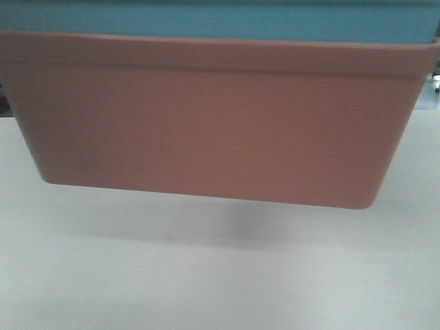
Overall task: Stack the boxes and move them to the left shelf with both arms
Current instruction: 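Hold the stacked bins raised in both grippers while the base drives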
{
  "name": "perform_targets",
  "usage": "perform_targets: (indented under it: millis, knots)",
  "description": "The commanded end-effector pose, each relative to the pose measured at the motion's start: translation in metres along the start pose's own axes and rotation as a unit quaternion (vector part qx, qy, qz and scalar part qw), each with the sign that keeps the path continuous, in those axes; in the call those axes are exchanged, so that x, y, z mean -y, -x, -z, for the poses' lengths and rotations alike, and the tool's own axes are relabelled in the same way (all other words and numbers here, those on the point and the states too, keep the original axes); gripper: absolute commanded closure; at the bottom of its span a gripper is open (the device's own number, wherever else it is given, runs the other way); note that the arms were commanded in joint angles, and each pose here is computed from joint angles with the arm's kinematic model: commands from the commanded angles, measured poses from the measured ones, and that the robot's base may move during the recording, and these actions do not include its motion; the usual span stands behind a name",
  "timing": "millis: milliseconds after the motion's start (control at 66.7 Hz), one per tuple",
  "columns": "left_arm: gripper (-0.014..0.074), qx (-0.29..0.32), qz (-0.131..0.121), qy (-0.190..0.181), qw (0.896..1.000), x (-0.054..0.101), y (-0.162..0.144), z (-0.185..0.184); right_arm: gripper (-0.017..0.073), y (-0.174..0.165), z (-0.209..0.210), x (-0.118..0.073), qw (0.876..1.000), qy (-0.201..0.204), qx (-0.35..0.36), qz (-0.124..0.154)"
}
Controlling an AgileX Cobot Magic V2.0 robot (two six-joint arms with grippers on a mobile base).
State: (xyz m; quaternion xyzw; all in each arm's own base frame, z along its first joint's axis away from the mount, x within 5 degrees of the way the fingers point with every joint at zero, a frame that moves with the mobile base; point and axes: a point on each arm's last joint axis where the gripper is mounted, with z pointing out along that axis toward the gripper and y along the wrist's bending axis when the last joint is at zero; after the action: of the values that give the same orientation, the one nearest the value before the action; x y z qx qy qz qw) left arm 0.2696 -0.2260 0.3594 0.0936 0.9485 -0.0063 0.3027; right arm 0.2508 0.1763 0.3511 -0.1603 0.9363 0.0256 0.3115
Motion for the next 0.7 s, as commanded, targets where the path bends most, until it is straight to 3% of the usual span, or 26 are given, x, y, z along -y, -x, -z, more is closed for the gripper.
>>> perform_targets:
  millis: [0,690]
  knots:
    - [0.0596,0.082,0.037,-0.147,0.985,0.026,0.0136,0.0339,0.0504,0.0252,0.0278,-0.0209,0.986,0.105,0.129,-0.03]
    - [0.0596,0.082,0.037,-0.147,0.985,0.026,0.0136,0.0339,0.0504,0.0252,0.0278,-0.0209,0.986,0.105,0.129,-0.03]
